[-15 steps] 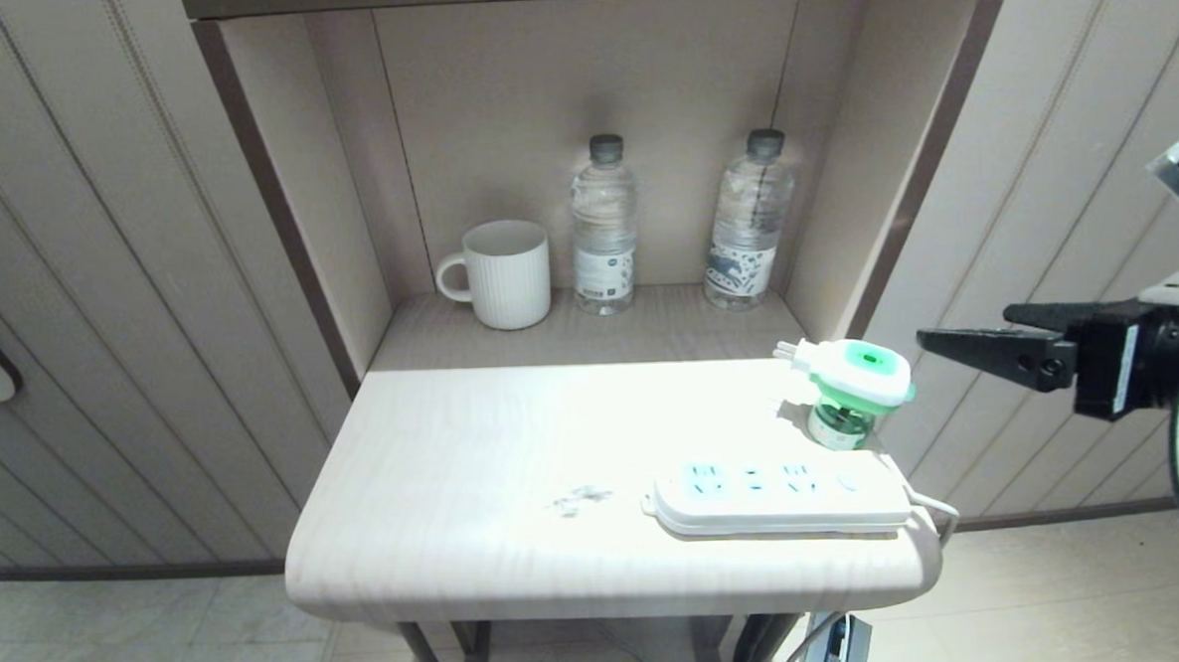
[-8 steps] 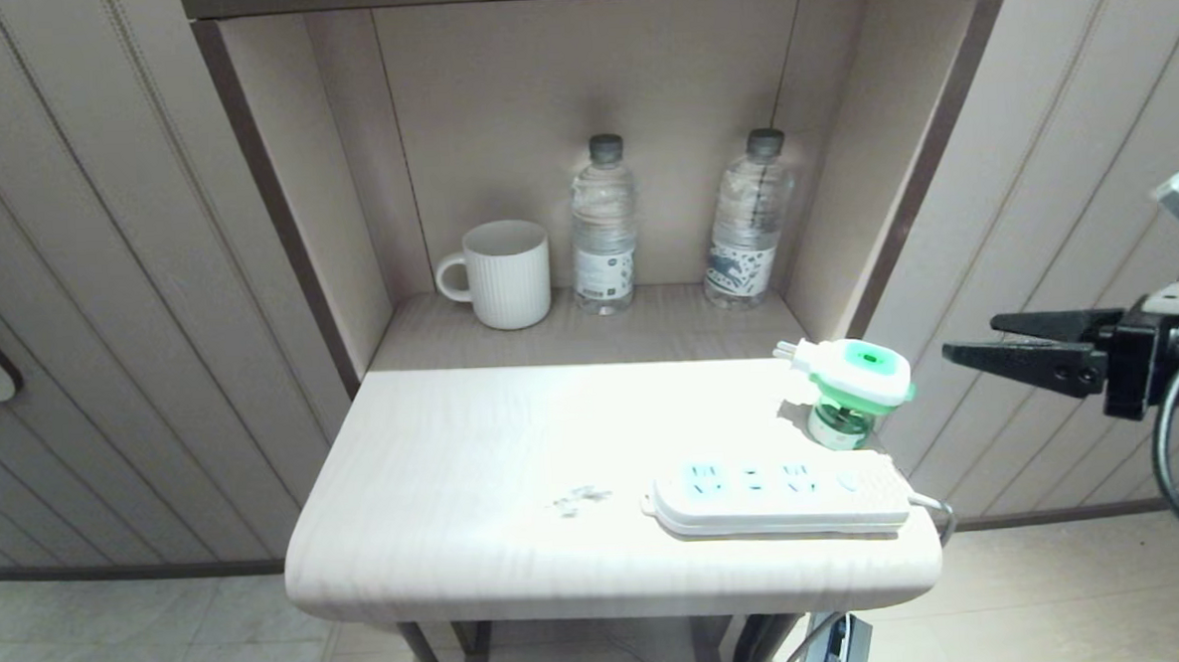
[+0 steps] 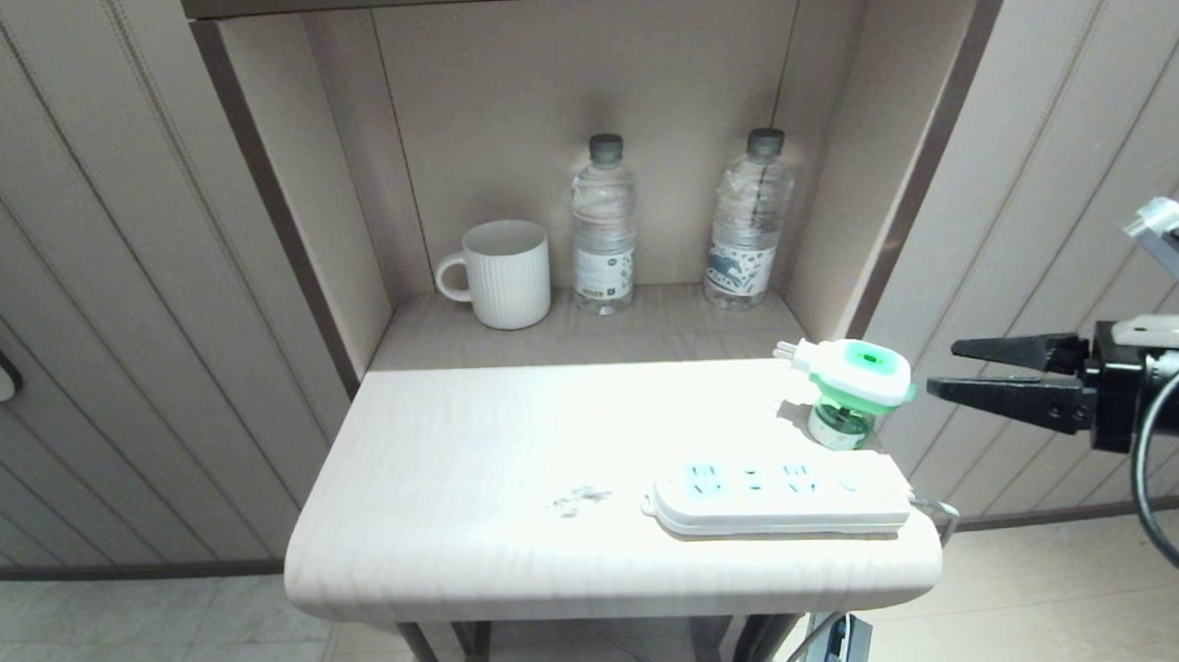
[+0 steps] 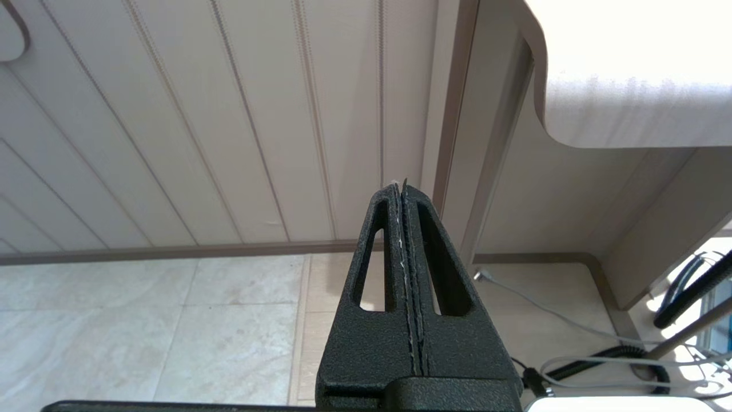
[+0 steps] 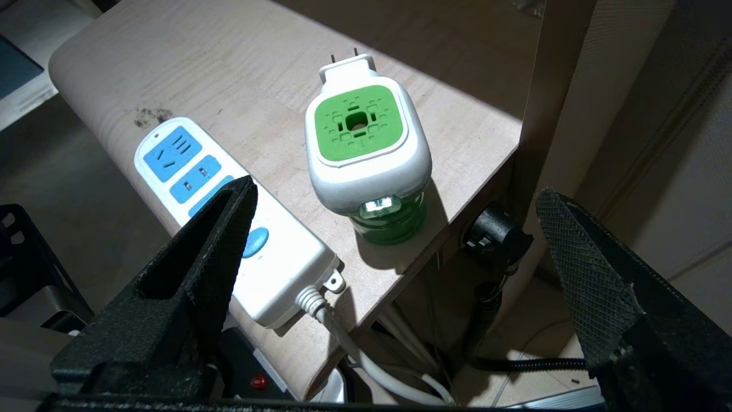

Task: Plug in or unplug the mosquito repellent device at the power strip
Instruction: Pick up the mosquito repellent liquid

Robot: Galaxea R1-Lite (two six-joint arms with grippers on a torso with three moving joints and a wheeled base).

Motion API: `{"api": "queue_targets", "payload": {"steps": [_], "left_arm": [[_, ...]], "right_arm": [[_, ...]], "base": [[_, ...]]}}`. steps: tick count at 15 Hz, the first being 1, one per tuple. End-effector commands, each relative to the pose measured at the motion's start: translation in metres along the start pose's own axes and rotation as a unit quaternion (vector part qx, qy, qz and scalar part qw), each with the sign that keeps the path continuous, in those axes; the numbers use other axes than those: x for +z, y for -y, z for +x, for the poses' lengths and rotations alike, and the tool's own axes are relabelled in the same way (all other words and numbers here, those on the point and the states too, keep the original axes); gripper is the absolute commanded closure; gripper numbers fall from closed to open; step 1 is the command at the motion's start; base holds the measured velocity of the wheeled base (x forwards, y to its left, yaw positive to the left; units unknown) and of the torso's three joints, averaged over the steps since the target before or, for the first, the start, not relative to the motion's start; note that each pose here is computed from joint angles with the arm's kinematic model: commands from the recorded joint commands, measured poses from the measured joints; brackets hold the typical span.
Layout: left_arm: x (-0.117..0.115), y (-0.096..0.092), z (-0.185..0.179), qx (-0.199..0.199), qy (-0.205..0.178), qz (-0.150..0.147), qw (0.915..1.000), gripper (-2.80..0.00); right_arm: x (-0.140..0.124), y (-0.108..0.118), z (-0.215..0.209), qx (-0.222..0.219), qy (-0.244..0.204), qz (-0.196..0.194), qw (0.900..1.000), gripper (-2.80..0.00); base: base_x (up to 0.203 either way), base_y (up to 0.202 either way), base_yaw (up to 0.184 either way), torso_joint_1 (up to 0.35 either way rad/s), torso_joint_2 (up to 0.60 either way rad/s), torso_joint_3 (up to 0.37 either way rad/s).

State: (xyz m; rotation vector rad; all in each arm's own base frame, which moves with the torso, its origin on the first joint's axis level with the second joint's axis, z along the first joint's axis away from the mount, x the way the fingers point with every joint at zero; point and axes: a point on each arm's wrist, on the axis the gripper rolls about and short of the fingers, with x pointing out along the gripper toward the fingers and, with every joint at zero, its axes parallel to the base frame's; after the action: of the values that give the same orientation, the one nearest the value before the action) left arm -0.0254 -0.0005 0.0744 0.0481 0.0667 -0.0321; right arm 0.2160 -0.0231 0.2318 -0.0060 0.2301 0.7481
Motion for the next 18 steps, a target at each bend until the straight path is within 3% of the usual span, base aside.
{"api": "queue_targets", "payload": {"steps": [1, 10, 13, 18], "left_arm": [[0.000, 0.000, 0.000, 0.000, 0.000, 0.000, 1.0000, 0.00], [0.000, 0.000, 0.000, -0.001, 0.000, 0.000, 1.0000, 0.00], [0.000, 0.000, 0.000, 0.000, -0.001, 0.000, 1.0000, 0.00], [0.000, 0.000, 0.000, 0.000, 0.000, 0.000, 1.0000, 0.00]], "right_arm": [[-0.004, -0.002, 0.001, 0.004, 0.004, -0.020, 1.000, -2.80], [-0.014, -0.014, 0.009, 0.029, -0.002, -0.062, 0.998, -2.80], [-0.010, -0.011, 0.016, 0.033, 0.017, -0.086, 0.996, -2.80], [-0.012, -0.011, 0.027, 0.048, 0.011, -0.083, 0.995, -2.80]], "base": [[0.000, 0.000, 0.000, 0.000, 0.00, 0.000], [0.000, 0.000, 0.000, 0.000, 0.00, 0.000], [0.000, 0.000, 0.000, 0.000, 0.00, 0.000], [0.000, 0.000, 0.000, 0.000, 0.00, 0.000]]}}
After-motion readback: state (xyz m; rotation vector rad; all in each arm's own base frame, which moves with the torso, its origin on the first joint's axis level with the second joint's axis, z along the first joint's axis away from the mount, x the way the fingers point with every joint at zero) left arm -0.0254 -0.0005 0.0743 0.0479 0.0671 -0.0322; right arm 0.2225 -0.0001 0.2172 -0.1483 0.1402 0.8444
